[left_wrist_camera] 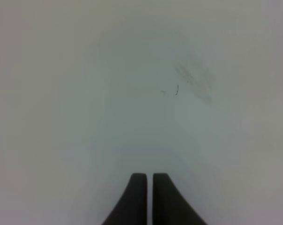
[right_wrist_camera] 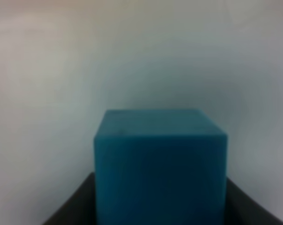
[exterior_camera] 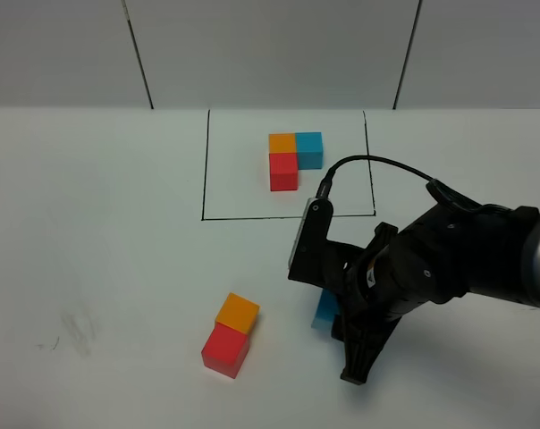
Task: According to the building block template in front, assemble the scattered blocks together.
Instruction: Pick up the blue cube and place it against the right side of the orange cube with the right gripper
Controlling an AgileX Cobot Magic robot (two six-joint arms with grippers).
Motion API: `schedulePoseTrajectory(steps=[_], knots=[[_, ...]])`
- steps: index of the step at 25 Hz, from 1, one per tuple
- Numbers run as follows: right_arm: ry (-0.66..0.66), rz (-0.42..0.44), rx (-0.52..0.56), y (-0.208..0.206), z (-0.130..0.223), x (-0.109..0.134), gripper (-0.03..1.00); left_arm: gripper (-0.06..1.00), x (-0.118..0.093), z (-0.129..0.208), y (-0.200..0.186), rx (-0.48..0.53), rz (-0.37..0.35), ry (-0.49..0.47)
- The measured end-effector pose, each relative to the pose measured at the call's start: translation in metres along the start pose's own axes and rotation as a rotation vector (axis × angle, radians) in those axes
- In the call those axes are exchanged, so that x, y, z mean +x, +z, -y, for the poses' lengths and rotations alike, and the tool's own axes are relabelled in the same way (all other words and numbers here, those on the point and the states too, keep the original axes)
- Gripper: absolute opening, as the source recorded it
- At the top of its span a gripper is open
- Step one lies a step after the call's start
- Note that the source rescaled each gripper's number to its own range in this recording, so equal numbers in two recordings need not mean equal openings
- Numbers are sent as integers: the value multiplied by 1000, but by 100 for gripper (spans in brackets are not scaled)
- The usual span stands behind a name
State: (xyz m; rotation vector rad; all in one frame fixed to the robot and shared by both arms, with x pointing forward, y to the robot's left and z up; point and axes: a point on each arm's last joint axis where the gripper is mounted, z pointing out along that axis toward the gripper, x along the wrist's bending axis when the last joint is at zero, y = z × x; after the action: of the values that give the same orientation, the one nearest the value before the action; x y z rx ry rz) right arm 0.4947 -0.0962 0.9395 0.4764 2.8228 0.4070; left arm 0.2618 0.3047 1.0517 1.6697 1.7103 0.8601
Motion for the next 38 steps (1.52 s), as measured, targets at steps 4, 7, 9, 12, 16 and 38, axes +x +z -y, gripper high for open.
schedulePoseTrajectory(steps=[4,7,9,12,16,38], knots=[[-29,-12,-11,3,-13,6,51,0,0,0,0,0,0,0],[-45,-22,-11,4,-24,9,51,0,0,0,0,0,0,0],[-44,-28,-11,5,-29,9,51,0,0,0,0,0,0,0],[-51,-36,-7,7,-33,12,51,0,0,0,0,0,0,0],[-54,-42,-4,10,-35,15,51,0,0,0,0,0,0,0],[11,-52,10,22,-42,14,51,0,0,0,0,0,0,0]])
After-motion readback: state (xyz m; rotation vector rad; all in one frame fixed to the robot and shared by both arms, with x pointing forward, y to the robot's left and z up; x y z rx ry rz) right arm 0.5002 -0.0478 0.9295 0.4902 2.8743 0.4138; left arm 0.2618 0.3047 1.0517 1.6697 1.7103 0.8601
